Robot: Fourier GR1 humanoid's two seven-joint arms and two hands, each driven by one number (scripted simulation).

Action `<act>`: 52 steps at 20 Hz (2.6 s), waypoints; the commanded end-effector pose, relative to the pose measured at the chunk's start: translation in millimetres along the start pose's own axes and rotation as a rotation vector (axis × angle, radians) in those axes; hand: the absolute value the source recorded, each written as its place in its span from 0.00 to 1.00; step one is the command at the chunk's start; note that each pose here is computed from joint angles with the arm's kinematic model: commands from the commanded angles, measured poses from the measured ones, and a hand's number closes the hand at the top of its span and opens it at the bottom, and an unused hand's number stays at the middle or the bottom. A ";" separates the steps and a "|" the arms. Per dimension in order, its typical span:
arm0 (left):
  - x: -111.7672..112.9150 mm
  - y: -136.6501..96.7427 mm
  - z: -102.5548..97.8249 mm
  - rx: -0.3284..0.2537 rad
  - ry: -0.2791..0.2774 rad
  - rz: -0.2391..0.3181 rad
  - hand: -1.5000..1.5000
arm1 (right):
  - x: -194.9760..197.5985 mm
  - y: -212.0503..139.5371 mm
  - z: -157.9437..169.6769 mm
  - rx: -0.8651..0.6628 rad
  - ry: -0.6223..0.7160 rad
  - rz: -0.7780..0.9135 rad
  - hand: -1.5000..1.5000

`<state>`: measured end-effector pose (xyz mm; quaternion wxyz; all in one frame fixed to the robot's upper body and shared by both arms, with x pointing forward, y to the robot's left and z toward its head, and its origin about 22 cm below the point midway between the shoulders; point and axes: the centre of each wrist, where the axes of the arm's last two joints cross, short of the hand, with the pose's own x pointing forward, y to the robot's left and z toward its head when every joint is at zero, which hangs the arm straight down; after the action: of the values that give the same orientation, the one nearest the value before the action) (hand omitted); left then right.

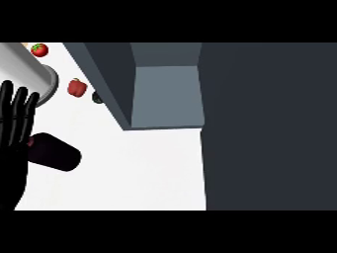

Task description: Pick up the wine, place it into the cabinet and close the cabinet

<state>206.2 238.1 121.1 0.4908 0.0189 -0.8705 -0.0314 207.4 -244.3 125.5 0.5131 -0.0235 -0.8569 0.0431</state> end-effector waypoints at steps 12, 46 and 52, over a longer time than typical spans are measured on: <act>-29.1 43.1 -42.5 0.250 0.216 0.214 0.00 | 33.1 2.1 41.6 0.231 0.116 -0.168 0.00; -26.8 38.5 -25.4 0.337 0.277 0.142 0.00 | 58.1 -15.7 39.3 0.229 0.111 -0.182 0.00; -13.9 42.8 -5.7 0.354 0.300 0.114 0.00 | 55.4 -6.5 7.8 0.233 0.130 -0.155 0.00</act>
<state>237.5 278.6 114.1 0.5989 0.0505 -0.7846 0.1524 162.8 -252.4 165.8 0.5692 0.0975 -0.8102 0.1008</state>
